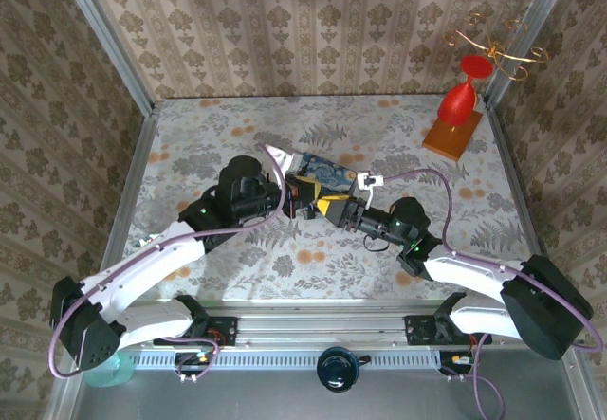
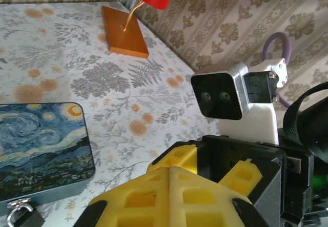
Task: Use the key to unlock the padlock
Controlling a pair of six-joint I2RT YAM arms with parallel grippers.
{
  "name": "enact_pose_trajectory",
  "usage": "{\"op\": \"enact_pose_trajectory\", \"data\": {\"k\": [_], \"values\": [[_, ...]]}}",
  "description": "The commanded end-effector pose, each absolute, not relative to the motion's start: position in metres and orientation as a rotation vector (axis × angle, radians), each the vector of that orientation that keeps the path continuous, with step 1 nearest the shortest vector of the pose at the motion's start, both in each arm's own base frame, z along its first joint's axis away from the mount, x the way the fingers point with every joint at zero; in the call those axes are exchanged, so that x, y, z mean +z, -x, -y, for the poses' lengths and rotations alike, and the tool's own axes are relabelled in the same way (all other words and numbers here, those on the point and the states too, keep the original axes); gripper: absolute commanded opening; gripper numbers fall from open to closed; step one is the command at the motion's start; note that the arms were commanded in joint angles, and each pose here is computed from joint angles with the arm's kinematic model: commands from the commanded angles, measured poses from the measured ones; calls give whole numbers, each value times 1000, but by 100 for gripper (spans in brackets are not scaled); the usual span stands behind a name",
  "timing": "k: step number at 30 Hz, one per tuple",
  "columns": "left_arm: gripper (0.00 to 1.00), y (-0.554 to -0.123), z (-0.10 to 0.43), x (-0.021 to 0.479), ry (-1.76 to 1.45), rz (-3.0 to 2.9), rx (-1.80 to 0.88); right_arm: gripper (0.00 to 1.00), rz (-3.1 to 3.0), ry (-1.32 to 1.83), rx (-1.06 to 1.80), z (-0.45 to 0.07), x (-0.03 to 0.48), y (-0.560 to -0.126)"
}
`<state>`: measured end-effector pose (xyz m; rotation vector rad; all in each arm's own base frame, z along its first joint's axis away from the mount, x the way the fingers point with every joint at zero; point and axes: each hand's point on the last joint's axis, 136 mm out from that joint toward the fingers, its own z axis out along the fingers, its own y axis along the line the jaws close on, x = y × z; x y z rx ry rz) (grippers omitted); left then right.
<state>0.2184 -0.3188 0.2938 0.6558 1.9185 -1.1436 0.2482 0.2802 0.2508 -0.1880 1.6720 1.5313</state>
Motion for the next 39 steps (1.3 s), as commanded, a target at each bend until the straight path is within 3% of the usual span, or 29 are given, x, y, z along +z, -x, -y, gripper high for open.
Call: {"op": "enact_pose_trajectory", "data": {"k": [1,19,39], "values": [[0,-216,322,304,-635,-1891,-1245,41,-1538,262,1592,-282,283,-238],[0,-206,330,307,-667,-1884,-1361,31,-1487,285,1604,-282,296,-234],[0,-214,331,299,-664,-1910,-1339,0,-1543,240,1586,-283,291,-241]]}}
